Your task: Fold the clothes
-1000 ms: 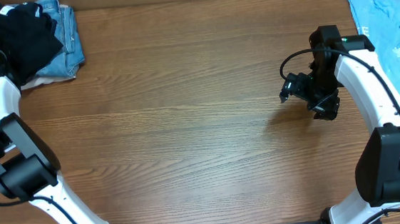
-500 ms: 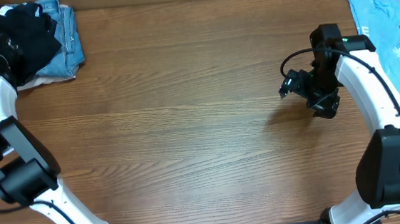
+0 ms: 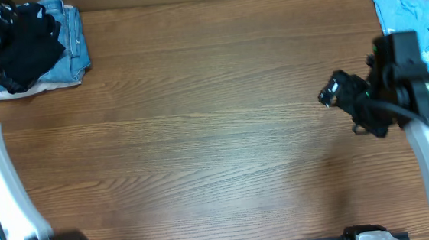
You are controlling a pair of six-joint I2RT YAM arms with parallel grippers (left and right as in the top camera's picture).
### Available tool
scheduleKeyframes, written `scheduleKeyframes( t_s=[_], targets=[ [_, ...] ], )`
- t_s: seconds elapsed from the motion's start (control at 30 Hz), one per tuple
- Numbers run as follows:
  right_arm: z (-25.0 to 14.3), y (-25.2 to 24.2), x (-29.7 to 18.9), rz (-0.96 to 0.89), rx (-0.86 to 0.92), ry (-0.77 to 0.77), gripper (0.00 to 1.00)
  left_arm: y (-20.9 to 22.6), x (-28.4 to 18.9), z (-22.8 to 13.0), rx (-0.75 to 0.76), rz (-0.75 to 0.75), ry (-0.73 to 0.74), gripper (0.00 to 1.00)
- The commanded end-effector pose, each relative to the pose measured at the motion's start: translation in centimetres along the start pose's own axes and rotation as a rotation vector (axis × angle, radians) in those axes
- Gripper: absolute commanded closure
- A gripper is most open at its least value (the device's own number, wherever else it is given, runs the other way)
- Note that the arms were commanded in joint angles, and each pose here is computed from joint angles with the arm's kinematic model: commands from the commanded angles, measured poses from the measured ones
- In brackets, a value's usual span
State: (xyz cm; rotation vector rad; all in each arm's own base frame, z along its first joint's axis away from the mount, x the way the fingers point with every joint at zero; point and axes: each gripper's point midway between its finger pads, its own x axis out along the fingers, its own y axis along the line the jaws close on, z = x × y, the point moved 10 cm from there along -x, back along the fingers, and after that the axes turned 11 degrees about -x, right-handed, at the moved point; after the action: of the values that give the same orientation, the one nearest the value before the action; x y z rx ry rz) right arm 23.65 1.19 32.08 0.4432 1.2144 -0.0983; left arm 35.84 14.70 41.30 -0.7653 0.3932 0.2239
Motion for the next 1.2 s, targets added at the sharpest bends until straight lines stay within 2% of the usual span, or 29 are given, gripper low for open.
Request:
scheduleKeyframes(
  t_s=[0.0,0.1,0.3,0.6,0.93,1.07,1.17],
  targets=[
    [-2.3,0.0,-3.3,0.062,-0.019,-0.065,0.00,-2.2,-5.6,-1.4,-0.062,-0.064,0.068,0.00],
    [-4.7,-0.6,-5.8,0.091,-0.029,-0.113,0.00,-2.9,-9.0,-2.9,-0.077,-0.061,0.117,0.00],
    [-10.0,-1.8,-10.2,0.188,-0.063,-0.239,0.00,-3.5,-15.0,-6.6,0.002,-0.051,0.221,0.00],
    [-15.4,-3.5,-13.3,0.258,-0.100,-0.411,0.00,-1.7,-20.5,-13.1,0.037,-0.064,0.223,0.00],
    [-18.4,-5.3,-13.1,0.215,-0.089,-0.479,0.02,1.6,-22.5,-20.3,0.114,-0.209,0.116,0.00],
    [-20.0,-6.3,-12.1,0.224,-0.088,-0.532,0.02,2.3,-22.5,-21.2,0.109,-0.234,0.073,0.00],
    [-20.9,-7.2,-11.2,0.226,-0.033,-0.620,0.01,2.4,-22.1,-21.2,0.046,-0.235,0.078,0.00]
  ],
)
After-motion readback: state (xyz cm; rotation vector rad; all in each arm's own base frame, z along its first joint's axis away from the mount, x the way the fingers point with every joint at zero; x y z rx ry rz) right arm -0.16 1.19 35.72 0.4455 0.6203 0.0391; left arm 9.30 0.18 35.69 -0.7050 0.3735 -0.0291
